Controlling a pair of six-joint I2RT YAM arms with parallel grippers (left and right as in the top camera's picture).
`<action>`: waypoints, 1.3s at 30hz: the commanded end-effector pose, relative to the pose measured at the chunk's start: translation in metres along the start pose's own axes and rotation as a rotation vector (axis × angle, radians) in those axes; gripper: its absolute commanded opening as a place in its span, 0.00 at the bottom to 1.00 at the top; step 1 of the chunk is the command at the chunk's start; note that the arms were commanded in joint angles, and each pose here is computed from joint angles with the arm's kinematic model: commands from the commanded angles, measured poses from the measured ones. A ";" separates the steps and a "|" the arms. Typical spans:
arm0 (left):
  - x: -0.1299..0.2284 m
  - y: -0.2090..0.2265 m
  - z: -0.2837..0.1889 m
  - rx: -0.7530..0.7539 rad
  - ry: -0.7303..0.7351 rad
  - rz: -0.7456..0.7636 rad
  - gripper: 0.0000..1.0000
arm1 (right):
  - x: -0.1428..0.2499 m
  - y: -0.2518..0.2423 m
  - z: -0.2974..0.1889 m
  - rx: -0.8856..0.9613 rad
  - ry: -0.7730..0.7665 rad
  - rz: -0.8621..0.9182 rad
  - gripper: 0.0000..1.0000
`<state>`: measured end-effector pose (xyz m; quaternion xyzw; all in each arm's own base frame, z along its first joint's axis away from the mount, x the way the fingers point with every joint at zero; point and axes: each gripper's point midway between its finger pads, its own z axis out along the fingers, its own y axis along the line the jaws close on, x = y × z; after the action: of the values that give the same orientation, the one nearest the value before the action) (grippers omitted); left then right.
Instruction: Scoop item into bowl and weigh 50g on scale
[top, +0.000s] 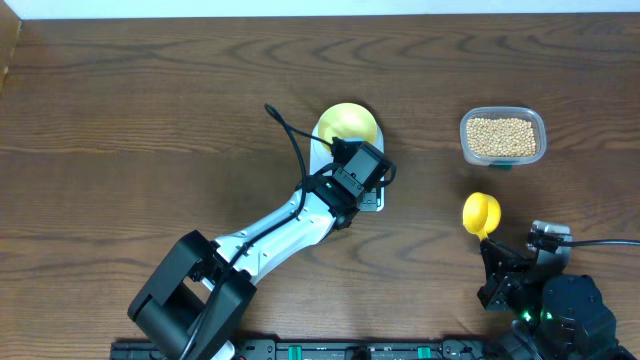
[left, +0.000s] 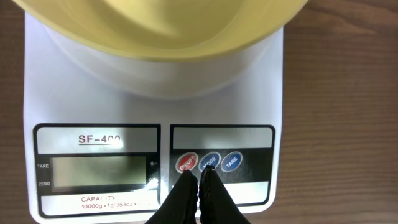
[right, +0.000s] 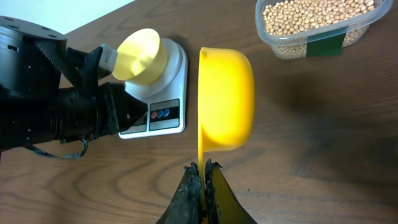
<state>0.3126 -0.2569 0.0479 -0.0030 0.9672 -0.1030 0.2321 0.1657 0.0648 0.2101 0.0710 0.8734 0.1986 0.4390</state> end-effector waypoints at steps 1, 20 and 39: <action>0.005 0.006 0.009 -0.029 0.010 -0.088 0.07 | -0.007 -0.001 -0.005 0.010 -0.030 -0.006 0.01; 0.013 0.014 0.034 -0.077 0.020 -0.089 0.07 | -0.002 -0.005 -0.005 0.024 -0.010 -0.009 0.01; 0.021 0.017 0.042 -0.095 0.044 -0.092 0.07 | -0.002 -0.005 -0.005 0.024 -0.010 -0.009 0.01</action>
<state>0.3209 -0.2550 0.0176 -0.0541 0.9681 -0.0853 0.2295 0.1624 0.0630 0.2046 0.0705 0.8799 0.1919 0.4289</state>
